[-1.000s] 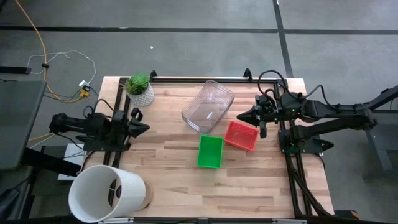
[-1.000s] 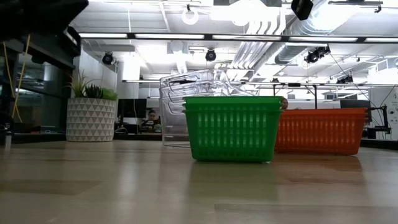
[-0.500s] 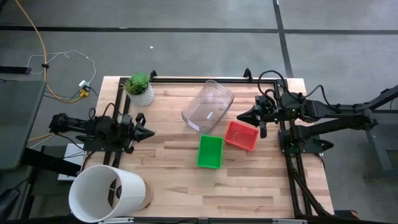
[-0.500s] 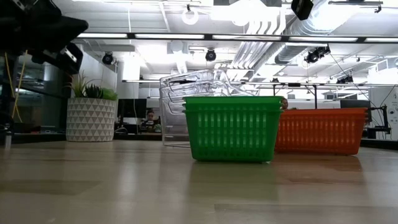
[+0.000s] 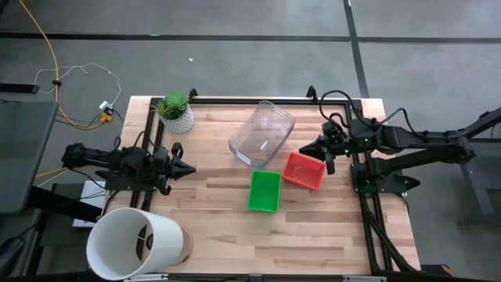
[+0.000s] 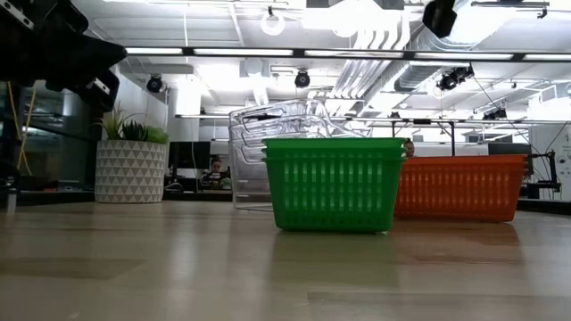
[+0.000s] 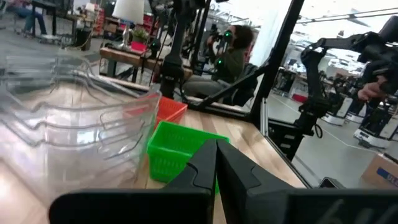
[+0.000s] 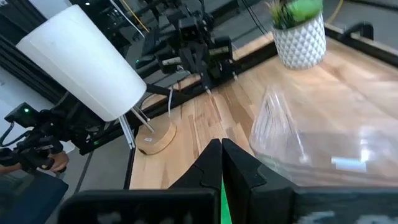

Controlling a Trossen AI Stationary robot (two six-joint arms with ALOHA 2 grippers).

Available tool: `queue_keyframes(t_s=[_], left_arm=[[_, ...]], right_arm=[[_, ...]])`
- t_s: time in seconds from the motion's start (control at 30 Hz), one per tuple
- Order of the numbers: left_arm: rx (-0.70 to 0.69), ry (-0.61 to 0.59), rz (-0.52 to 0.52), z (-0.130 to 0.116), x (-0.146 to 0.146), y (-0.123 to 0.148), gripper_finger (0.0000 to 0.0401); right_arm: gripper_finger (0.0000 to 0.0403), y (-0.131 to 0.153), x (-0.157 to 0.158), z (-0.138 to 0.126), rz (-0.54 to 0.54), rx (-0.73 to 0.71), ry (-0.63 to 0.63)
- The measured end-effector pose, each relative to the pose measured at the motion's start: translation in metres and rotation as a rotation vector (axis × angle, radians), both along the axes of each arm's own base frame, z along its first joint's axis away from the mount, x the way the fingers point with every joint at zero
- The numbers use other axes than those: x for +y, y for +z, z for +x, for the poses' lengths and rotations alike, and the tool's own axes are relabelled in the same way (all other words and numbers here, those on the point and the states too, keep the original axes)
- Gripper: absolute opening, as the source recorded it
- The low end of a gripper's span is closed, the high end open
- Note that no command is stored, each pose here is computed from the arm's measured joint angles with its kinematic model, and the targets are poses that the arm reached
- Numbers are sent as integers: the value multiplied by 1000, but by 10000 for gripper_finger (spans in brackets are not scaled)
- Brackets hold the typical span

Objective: Stack baskets by color
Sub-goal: Return to Home Position

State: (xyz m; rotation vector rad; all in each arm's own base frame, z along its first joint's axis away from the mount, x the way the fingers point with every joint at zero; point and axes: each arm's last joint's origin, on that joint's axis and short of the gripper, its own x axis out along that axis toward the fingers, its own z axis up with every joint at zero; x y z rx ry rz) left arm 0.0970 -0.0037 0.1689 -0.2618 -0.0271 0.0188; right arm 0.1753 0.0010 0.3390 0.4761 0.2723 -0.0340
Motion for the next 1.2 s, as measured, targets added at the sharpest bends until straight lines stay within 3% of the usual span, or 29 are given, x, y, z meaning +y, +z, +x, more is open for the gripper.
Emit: queue_keyframes(t_s=[0.57,0.87,1.07,1.2], left_arm=[[33,90,45,1,16,-2,0],[38,90,-120,2,16,-4,0],[38,89,-131,2,16,-4,0],[38,89,-131,2,16,-4,1]], right_arm=[[0,0,0,0,16,4,0],[0,0,0,0,-3,3,5],[0,5,0,-9,-75,-28,23],[0,8,0,-29,-122,-94,33]])
